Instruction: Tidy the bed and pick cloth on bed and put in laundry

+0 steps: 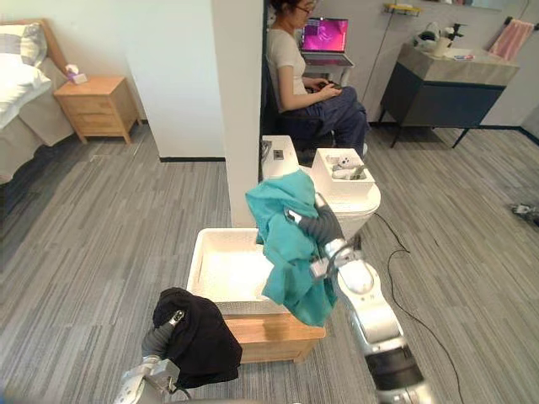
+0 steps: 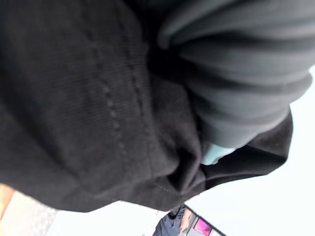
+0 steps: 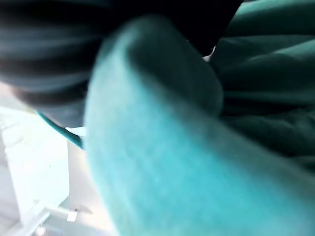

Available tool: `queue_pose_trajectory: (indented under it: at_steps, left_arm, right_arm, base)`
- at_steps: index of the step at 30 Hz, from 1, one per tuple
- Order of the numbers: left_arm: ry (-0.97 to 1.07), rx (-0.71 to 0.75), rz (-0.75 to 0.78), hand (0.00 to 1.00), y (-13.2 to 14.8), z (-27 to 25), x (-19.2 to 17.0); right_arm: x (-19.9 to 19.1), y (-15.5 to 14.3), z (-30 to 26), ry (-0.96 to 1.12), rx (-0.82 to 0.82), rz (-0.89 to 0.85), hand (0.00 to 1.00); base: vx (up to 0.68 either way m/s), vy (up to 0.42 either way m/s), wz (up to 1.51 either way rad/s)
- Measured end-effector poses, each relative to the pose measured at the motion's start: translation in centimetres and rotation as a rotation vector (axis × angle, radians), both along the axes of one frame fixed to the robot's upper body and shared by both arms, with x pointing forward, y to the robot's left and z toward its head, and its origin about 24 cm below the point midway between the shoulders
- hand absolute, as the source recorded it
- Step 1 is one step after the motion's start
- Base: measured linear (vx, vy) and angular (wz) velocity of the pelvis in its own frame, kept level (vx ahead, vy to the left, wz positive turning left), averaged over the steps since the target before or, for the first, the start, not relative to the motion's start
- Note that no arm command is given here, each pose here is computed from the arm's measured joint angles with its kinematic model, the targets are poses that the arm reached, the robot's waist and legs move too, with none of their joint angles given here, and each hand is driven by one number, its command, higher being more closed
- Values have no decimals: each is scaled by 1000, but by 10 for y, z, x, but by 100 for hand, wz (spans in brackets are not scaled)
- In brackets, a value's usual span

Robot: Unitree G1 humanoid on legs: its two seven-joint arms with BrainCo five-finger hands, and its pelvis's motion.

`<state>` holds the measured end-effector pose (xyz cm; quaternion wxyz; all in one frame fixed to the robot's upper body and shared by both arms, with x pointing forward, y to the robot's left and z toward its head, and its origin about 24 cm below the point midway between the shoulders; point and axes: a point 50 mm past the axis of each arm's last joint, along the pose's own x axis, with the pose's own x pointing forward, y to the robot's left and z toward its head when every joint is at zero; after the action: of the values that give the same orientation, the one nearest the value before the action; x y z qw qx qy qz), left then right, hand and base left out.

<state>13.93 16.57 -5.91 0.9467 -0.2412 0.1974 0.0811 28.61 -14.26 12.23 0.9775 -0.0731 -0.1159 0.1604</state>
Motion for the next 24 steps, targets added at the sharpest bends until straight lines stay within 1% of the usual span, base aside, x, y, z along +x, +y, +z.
queue_pose_trajectory:
  at_steps: [2,7,14,17,19,22,24]
  left_arm:
    - [-4,2,1,100,1,1,1]
    - [-1,27,-17,100,2,0,6]
    - [29,60,-41,100,3,-3,9]
    - [-35,85,-17,100,13,8,27]
    - [-124,113,0,100,22,26,49]
    - [-204,134,-1,100,25,43,66]
    - [-292,144,-3,100,21,61,86]
  right_arm:
    - [13,5,2,31,-23,-2,100]
    - [24,16,-7,113,-73,13,100]
    - [46,23,0,126,-106,-38,100]
    - [58,23,17,72,-90,-96,100]
    - [63,24,28,30,-55,-124,100]
    - [68,25,24,50,-19,-147,100]
    - [76,22,20,80,2,-186,100]
  base:
    - [26,11,15]
    - [4,4,10]
    - [-96,-1,18]
    - [-135,5,5]
    - [-115,3,4]
    - [-69,7,1]
    - [0,0,0]
